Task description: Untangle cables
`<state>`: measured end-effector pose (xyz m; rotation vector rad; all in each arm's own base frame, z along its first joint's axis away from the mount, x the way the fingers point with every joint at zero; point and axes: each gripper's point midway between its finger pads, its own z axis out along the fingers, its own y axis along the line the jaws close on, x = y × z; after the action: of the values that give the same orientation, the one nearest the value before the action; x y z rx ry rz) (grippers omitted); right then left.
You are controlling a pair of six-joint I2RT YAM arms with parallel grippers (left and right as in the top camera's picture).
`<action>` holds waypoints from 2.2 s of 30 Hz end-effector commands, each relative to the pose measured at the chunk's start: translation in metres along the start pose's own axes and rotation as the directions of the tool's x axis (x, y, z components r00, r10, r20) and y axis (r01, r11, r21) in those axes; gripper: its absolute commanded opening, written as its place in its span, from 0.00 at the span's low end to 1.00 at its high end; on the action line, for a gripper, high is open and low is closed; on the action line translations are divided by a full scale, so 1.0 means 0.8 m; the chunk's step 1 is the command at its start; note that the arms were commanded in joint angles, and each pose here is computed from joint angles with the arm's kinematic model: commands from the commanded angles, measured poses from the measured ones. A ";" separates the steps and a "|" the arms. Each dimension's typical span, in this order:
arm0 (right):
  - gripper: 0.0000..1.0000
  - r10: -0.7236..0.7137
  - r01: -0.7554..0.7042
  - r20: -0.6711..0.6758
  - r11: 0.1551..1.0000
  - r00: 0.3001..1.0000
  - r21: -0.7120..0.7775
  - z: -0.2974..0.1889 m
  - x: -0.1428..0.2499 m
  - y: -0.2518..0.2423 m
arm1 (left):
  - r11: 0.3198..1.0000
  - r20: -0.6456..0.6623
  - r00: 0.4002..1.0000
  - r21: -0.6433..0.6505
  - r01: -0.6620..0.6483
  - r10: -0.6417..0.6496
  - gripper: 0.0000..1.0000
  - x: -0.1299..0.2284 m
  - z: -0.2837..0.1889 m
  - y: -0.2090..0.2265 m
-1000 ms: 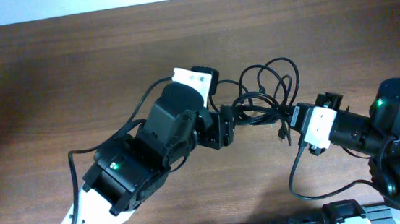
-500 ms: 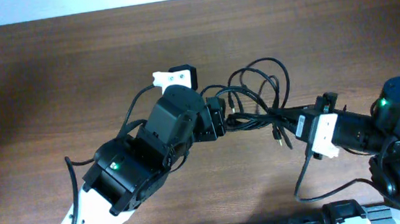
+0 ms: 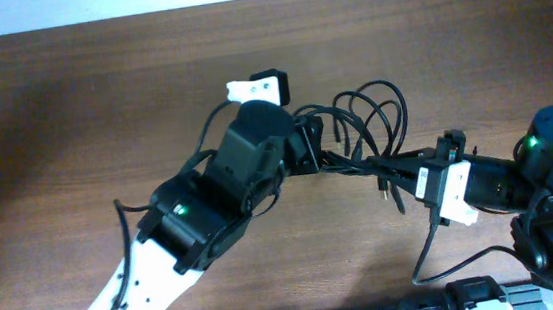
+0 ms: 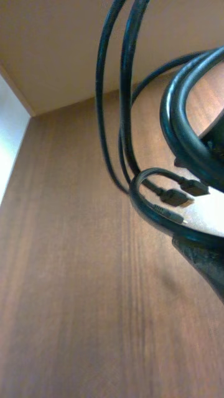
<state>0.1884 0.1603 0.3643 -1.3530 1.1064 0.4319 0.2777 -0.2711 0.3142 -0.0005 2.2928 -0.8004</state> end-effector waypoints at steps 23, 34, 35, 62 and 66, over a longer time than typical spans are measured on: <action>0.04 0.613 -0.586 -0.194 0.790 0.766 0.181 0.003 0.082 -0.010 | 0.963 0.479 0.874 0.264 -0.048 -0.087 0.00 -0.137 -0.131 -0.067; 0.04 0.631 -0.606 -0.206 0.776 0.748 0.175 0.002 0.084 -0.004 | 0.987 0.689 0.707 0.122 0.107 -0.162 0.00 -0.191 -0.146 -0.023; 0.04 0.631 -0.606 -0.206 0.776 0.748 0.176 0.002 0.084 -0.004 | 0.987 0.707 0.690 0.092 0.131 -0.158 0.00 -0.194 -0.147 -0.014; 0.04 0.692 -0.670 -0.224 0.721 0.686 0.177 0.001 0.089 0.009 | 0.602 0.510 0.703 -0.785 0.144 0.496 0.57 -0.172 -0.176 0.129; 0.04 0.693 -0.670 -0.223 0.720 0.686 0.177 0.001 0.089 0.009 | 0.643 0.478 0.740 -0.761 0.080 0.474 0.71 -0.162 -0.156 0.128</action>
<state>0.2168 0.1383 0.2987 -0.8883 1.8735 0.7450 0.3194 -0.0885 0.4063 -0.3228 1.7088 0.3811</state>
